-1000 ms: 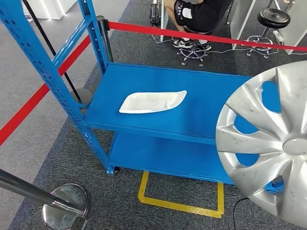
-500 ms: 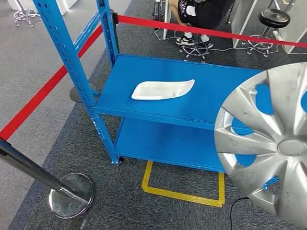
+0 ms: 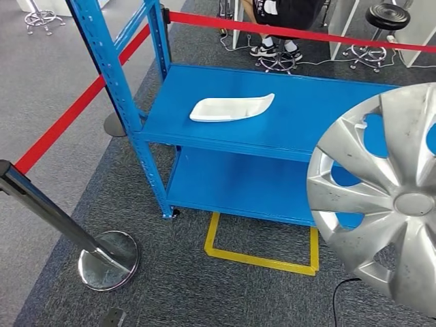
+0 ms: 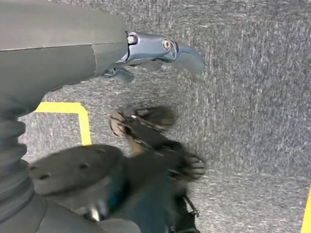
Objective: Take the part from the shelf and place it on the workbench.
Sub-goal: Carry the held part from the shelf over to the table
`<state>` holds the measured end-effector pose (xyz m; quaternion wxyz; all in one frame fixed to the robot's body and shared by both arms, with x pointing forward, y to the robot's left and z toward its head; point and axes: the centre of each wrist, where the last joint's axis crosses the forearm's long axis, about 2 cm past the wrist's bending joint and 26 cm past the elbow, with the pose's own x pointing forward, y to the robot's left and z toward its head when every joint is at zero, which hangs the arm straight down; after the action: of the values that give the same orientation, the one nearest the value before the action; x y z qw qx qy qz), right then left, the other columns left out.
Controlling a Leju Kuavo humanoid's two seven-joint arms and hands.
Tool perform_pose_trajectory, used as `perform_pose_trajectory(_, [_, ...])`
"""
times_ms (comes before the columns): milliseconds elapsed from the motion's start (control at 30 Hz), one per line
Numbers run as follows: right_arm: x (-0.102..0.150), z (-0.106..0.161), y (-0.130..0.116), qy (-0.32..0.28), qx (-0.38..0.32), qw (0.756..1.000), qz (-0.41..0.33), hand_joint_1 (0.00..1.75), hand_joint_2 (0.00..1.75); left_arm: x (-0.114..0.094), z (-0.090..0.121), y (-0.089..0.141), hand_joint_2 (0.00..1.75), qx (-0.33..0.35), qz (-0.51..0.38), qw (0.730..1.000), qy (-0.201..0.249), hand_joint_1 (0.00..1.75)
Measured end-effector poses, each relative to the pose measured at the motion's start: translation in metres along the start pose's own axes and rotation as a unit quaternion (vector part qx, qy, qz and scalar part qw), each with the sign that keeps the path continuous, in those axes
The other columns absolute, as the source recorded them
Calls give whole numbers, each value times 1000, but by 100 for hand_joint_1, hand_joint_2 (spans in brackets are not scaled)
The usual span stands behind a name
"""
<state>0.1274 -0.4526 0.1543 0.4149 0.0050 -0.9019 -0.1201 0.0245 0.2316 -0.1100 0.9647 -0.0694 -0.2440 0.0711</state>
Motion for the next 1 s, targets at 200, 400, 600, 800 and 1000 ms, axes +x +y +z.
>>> perform_pose_trajectory(200, [1, 1, 1, 1, 5, 1000, 0, 175, 0, -3, 2, 3, 175, 3, 2, 1000, 3, 0])
perform_pose_trajectory(400, [-1, 1, 3, -1, 8, 1000, 6, 175, 0, -2, 1, 4, 175, 5, 2, 1000, 3, 0])
perform_pose_trajectory(600, [-3, -4, 6, -10, 12, 1000, 18, 175, 0, -1, 1, 3, 175, 12, 3, 1000, 3, 0])
perform_pose_trajectory(800, [-5, -4, 10, -20, 7, 1000, -1, 175, 0, -2, 1, 6, 175, 19, -8, 1000, 3, 0])
perform_pose_trajectory(1000, [-6, -6, 10, -12, -37, 999, -7, 175, 0, -2, 1, 6, 175, 21, -7, 1000, 4, 0])
